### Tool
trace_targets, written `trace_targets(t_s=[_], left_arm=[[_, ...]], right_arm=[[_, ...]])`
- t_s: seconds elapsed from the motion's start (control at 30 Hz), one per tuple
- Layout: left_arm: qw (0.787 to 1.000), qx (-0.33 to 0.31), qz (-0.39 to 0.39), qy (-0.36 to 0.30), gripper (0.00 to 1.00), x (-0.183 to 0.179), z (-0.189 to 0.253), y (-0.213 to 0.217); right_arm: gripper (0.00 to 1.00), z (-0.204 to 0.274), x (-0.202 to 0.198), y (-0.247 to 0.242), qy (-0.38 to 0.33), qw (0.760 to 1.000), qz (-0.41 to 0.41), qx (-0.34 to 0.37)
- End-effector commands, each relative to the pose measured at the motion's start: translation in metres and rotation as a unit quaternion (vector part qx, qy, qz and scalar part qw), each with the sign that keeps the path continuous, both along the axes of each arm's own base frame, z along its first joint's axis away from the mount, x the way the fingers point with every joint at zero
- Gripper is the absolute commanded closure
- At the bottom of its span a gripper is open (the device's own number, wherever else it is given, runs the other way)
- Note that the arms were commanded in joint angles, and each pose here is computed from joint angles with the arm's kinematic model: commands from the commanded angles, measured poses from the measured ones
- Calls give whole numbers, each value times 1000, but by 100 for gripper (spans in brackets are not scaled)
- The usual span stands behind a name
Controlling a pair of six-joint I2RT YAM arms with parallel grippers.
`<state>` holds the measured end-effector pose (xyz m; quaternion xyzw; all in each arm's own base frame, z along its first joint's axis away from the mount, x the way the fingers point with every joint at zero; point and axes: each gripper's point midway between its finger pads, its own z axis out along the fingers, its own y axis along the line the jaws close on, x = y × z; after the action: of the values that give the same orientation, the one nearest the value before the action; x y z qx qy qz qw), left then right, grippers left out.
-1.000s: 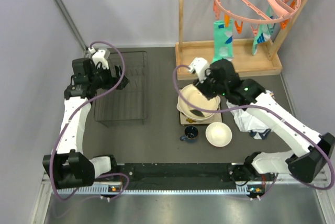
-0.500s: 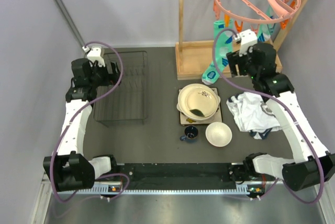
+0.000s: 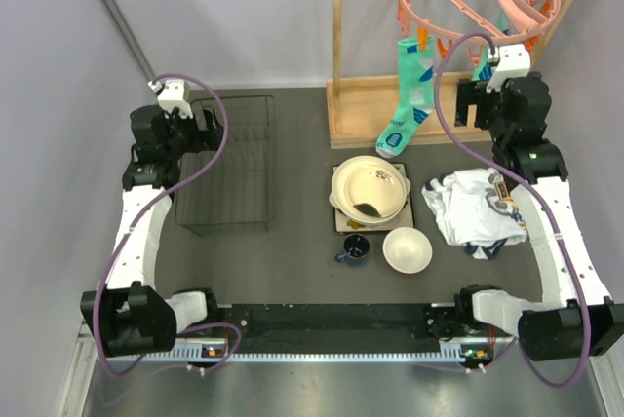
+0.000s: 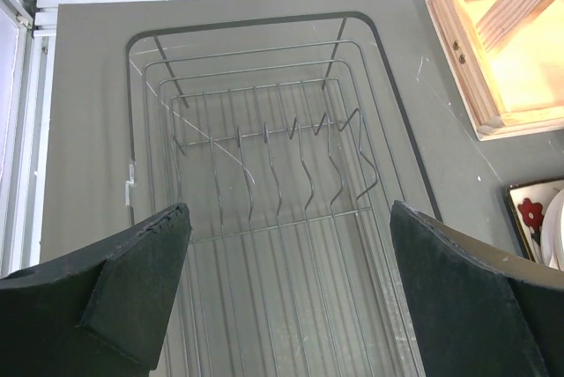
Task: Unload the mixed dishes from the dish rack
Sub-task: Reset both arms
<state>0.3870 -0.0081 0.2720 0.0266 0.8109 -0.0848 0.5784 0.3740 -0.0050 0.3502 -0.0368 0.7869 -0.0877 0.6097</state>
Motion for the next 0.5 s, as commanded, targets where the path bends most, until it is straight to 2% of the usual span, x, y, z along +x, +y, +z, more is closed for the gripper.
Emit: trace_targets(t_s=[0.0, 0.47], left_arm=[[998, 14, 4, -64, 1, 9, 42, 5], [997, 13, -8, -82, 1, 11, 59, 1]], right_arm=[[1, 17, -2, 2, -44, 999, 0, 30], [1, 19, -5, -1, -53, 998, -9, 31]])
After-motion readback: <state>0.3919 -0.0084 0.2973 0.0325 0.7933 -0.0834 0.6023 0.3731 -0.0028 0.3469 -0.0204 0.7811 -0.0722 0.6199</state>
